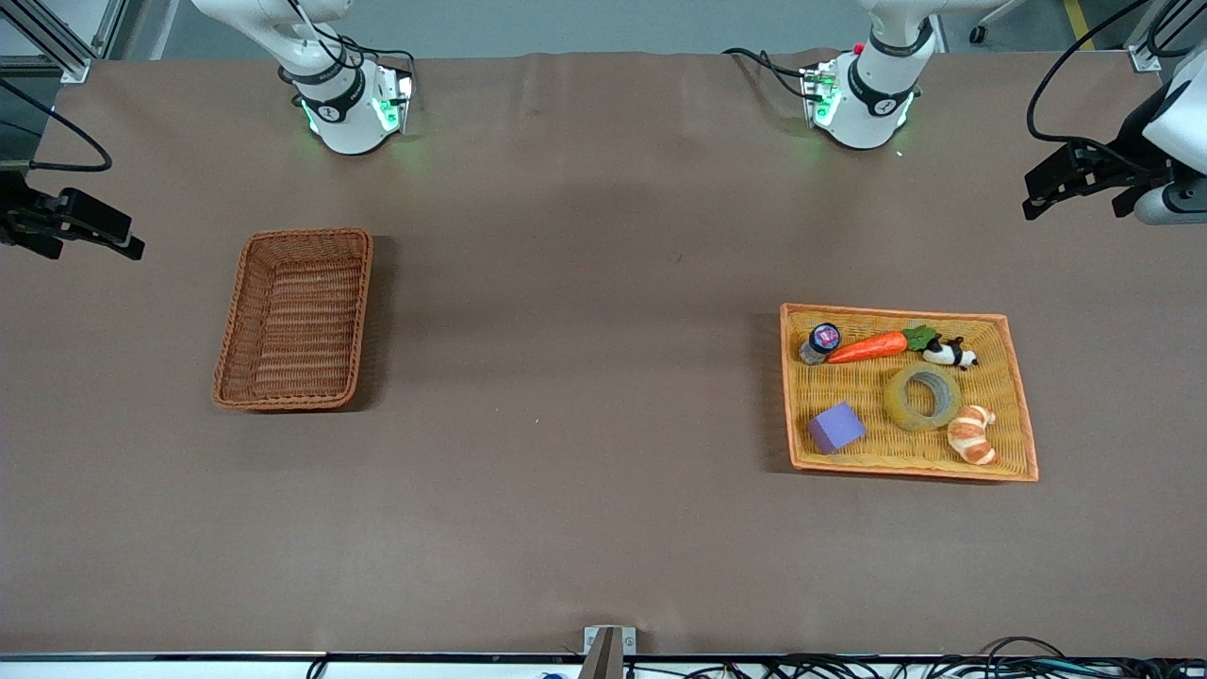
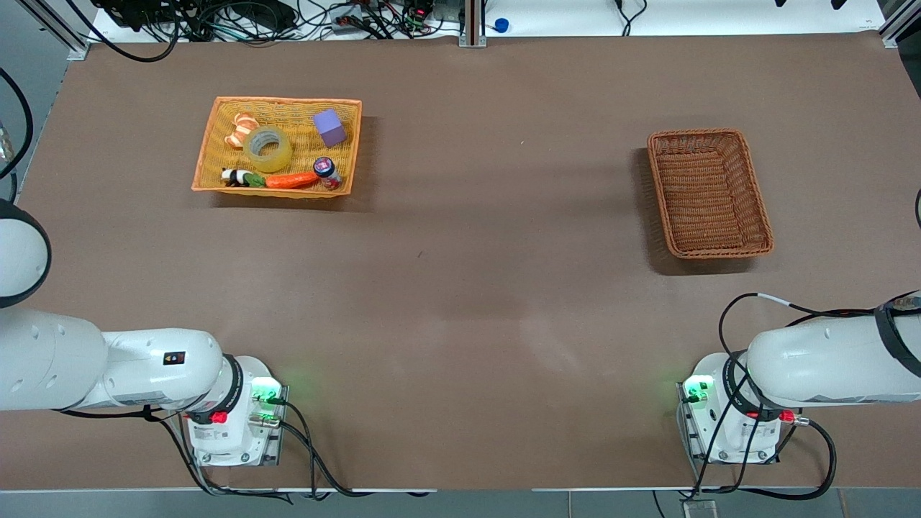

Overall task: Move tape to another basket
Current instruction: 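Reach the left gripper down toward the tape roll in the tray, then grasp the yellow tape roll with the left gripper and lift it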

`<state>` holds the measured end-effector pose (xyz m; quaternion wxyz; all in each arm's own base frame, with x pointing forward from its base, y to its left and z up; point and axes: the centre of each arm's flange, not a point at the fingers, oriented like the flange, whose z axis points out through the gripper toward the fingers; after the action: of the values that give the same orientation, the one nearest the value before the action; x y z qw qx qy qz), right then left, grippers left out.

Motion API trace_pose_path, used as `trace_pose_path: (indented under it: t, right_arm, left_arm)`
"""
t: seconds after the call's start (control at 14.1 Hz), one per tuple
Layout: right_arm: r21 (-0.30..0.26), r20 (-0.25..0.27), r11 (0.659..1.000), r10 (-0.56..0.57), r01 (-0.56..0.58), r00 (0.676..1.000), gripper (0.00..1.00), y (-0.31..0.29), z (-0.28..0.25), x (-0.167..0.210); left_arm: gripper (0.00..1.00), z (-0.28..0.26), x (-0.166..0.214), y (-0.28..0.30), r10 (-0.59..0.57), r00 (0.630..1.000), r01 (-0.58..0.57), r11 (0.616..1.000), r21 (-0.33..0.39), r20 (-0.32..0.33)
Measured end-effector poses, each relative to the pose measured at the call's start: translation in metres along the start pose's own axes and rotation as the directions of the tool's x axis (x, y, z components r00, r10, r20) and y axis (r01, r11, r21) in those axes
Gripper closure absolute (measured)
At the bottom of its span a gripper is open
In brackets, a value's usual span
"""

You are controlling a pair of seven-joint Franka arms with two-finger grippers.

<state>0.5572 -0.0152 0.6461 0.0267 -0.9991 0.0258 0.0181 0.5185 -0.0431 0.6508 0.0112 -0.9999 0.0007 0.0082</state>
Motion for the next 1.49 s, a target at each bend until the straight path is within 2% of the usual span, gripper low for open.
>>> trace_pose_path:
  t: [0.35,0.5,0.64,0.92,1.13,1.49]
  right_arm:
    - [0.000,0.000,1.000,0.000,0.000,1.000,0.00,0.000,0.000,0.000]
    - [0.000,0.000,1.000,0.000,0.000,1.000,0.00,0.000,0.000,0.000]
    - [0.000,0.000,1.000,0.000,0.000,1.000,0.00,0.000,0.000,0.000]
    - [0.000,0.000,1.000,0.001,-0.001,1.000,0.00,0.000,0.000,0.000]
    - [0.000,0.001,1.000,0.001,-0.001,1.000,0.00,0.001,0.000,0.000]
    - [0.000,0.001,1.000,0.001,-0.001,1.000,0.00,0.001,0.000,0.000]
  left_arm:
    - [0.00,-0.001,0.002,-0.001,-0.002,1.000,0.002,1.000,0.000,-0.004]
    - [0.00,0.018,0.017,-0.004,-0.005,0.999,0.005,1.000,-0.002,0.031]
    - [0.00,0.069,0.049,-0.014,-0.019,0.995,0.020,1.000,-0.009,0.094]
    - [0.00,0.206,0.113,-0.044,-0.053,0.990,0.055,0.998,-0.010,0.129]
    - [0.00,0.277,0.133,-0.045,-0.047,0.986,0.048,0.999,-0.005,0.161]
    - [0.01,0.354,0.141,-0.051,-0.034,0.983,0.032,0.999,0.016,0.183]
